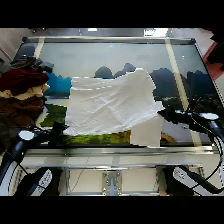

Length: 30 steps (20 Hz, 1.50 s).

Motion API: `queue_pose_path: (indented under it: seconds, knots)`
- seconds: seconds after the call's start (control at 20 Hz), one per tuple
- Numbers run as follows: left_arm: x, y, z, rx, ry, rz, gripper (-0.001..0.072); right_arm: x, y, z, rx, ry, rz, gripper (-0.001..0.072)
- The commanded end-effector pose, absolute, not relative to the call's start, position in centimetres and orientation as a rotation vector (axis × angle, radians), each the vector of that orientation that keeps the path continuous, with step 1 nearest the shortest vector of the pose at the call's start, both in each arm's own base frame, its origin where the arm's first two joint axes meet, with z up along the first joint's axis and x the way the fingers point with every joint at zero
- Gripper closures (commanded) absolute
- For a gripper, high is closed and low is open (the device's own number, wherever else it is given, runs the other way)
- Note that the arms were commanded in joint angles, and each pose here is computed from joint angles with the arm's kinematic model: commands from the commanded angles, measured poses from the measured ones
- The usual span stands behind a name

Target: Fold the shirts.

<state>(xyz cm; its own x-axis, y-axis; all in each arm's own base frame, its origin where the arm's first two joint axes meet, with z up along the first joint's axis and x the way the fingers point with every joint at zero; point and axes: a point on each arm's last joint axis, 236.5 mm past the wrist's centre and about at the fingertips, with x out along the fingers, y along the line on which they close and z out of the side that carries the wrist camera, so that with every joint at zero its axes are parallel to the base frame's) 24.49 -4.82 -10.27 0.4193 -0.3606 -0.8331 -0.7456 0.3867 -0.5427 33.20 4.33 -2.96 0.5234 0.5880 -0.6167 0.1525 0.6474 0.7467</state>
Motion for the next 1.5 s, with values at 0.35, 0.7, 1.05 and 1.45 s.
queue_pose_path:
  seconds: [0.35,0.7,1.05,1.45]
  knots:
    - [37.9,-5.0,12.6,-1.052,0.442,-0.235,0.0694,34.1,6.2,9.4,0.784,0.841,0.482,0.0683]
    - [29.6,-6.4,46.4,-0.41,-0.251,-0.451,0.0696,24.4,3.7,38.0,0.173,0.158,0.177,0.0684]
    - [27.7,-2.0,48.4,-0.085,-0.139,-0.143,0.0697,18.3,2.9,52.1,-0.027,-0.253,0.0,0.0685]
    - [40.4,-4.0,24.6,-0.133,0.681,-0.292,0.0697,41.7,0.7,31.4,0.364,0.414,0.354,0.0685]
